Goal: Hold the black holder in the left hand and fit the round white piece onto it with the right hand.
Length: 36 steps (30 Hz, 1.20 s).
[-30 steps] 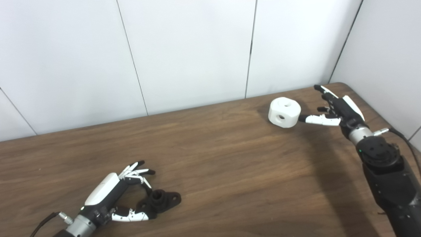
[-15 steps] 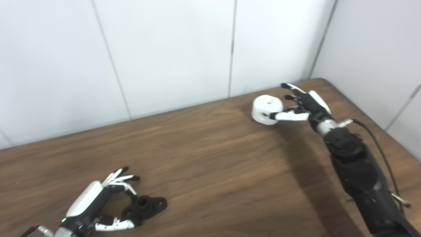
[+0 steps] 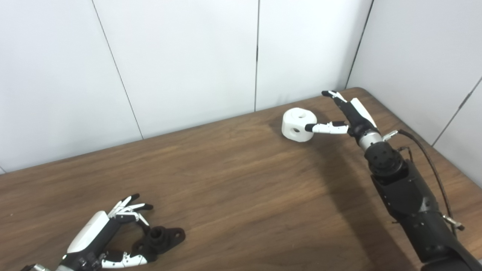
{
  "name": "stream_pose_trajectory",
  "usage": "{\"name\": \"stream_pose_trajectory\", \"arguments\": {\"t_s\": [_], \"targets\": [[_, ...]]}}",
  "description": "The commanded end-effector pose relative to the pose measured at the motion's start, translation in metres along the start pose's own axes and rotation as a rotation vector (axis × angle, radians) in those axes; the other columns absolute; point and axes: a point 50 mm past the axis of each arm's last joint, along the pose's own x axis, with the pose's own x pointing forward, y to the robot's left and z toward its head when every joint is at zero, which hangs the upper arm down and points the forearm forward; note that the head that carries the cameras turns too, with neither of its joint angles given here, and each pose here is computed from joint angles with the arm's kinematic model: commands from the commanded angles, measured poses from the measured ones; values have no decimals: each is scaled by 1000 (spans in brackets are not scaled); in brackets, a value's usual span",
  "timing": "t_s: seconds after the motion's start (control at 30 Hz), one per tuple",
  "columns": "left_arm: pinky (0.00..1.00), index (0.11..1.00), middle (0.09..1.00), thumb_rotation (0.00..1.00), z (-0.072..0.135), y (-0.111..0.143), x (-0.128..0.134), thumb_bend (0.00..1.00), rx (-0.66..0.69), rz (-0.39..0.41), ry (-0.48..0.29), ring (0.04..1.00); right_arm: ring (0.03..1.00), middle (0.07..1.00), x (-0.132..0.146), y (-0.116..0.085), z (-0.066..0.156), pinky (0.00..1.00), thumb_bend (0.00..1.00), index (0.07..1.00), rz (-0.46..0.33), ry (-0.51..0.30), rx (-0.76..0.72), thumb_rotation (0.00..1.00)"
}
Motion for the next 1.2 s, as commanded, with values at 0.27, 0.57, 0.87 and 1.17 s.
{"name": "stream_pose_trajectory", "arguments": {"t_s": [0.27, 0.57, 0.87, 1.17], "targets": [[1000, 482, 840, 41, -4, 11, -8, 519, 20, -3, 45, 1000, 993, 995, 8, -22, 25, 907, 1000, 921, -52, -88, -80, 449], [1000, 482, 839, 40, -2, 14, -8, 518, 7, 8, 40, 1000, 1000, 1000, 16, -14, 24, 999, 1000, 859, -38, -50, -193, 480], [1000, 482, 839, 40, 1, 19, -11, 518, 12, 14, 48, 998, 1000, 1000, 22, -6, 23, 1000, 1000, 811, -19, -25, -297, 484], [1000, 482, 836, 39, 4, 20, -11, 518, 12, 16, 42, 998, 1000, 1000, 23, -3, 20, 1000, 1000, 814, -19, -26, -330, 501]]}}
